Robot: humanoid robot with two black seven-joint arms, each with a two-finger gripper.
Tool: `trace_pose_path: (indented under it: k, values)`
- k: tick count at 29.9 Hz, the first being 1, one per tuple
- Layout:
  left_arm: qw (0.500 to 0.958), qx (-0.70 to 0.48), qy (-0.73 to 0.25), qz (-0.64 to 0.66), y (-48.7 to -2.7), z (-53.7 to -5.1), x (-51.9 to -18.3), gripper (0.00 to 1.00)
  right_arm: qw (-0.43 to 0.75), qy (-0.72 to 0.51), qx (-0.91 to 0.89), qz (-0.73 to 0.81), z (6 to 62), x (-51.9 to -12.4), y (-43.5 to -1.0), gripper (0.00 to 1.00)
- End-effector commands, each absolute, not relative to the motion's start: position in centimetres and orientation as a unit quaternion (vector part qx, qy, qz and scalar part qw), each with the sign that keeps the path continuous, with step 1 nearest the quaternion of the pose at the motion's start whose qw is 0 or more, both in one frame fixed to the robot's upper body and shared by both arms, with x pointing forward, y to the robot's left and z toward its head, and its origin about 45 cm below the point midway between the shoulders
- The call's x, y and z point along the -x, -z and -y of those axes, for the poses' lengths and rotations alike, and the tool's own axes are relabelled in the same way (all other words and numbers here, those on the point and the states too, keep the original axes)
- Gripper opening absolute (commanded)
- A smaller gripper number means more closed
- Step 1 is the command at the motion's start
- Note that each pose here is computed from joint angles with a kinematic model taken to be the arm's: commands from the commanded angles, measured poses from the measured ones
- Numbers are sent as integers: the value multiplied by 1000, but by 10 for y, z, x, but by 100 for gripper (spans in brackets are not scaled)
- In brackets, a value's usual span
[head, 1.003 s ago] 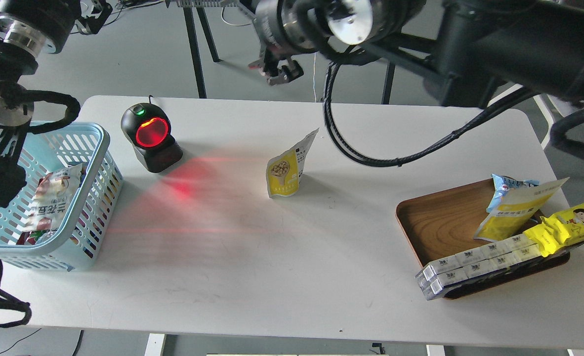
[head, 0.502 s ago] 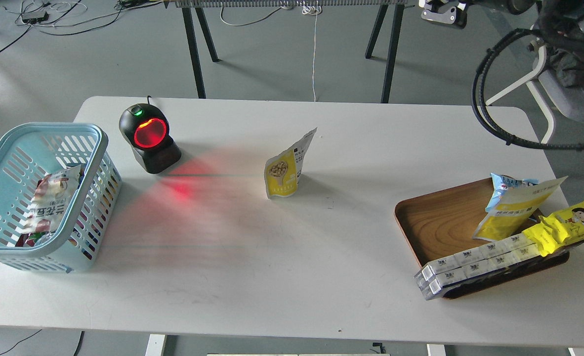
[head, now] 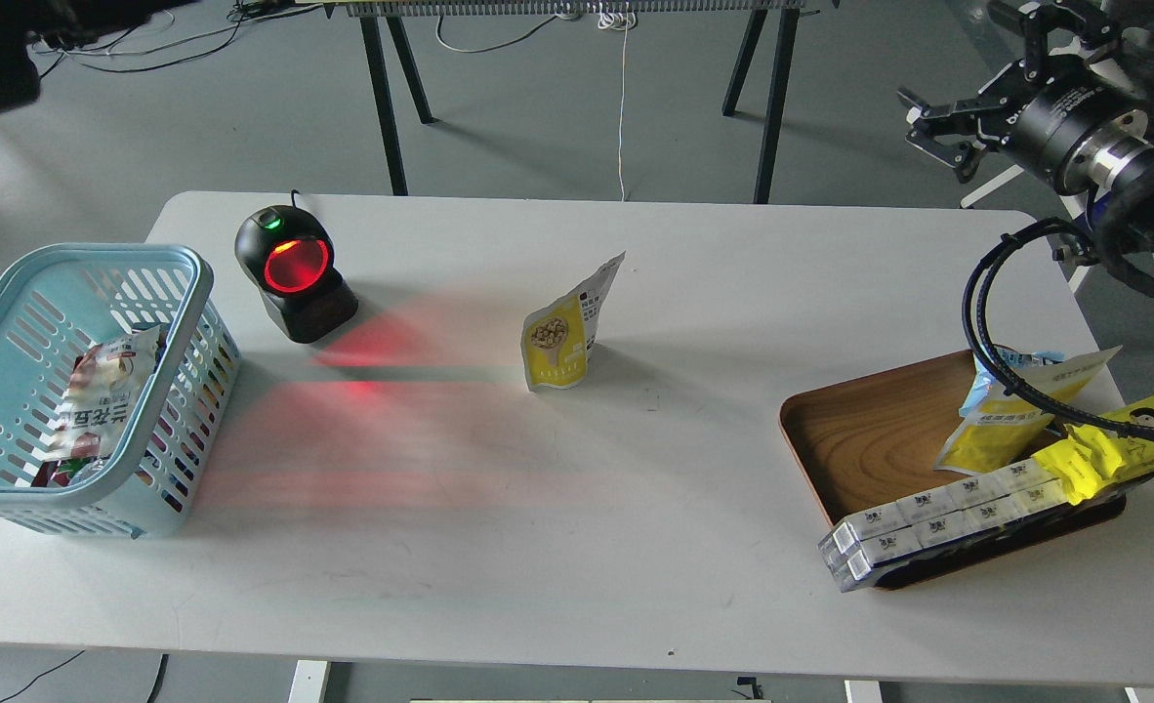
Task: Scan snack and place in basket
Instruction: 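Reach the left gripper toward the upright yellow packet, then grasp the yellow packet with the left gripper and lift it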
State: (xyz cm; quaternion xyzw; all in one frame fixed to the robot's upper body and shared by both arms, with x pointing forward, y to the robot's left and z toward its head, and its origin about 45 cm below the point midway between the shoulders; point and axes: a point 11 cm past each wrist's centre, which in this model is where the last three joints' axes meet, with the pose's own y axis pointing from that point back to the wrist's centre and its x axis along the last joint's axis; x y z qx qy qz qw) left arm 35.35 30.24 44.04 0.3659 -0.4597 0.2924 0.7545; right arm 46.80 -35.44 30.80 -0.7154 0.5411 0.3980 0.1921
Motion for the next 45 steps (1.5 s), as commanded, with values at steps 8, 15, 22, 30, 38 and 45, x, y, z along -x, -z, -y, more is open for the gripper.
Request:
trace_pose_path:
  k: [8, 15, 22, 30, 38, 45]
  values:
    - [662, -422, -163, 597, -367, -203, -370, 100, 192, -367, 720, -557, 398, -459, -252, 99]
    - [645, -436, -144, 611, -339, -155, -368, 100, 200, -355, 717, -567, 406, -464, -254, 99]
    - [624, -449, -127, 627, -311, -126, -370, 100, 195, -345, 729, -558, 396, -471, -266, 99]
    - [642, -463, -111, 601, -262, -95, -377, 99, 186, -335, 742, -550, 386, -480, -280, 98]
    - [666, -480, -104, 561, -227, -94, -375, 98, 183, -337, 742, -550, 383, -480, -278, 98]
    - [669, -496, -106, 543, -213, -105, -377, 65, 182, -337, 742, -550, 383, -480, -277, 98]
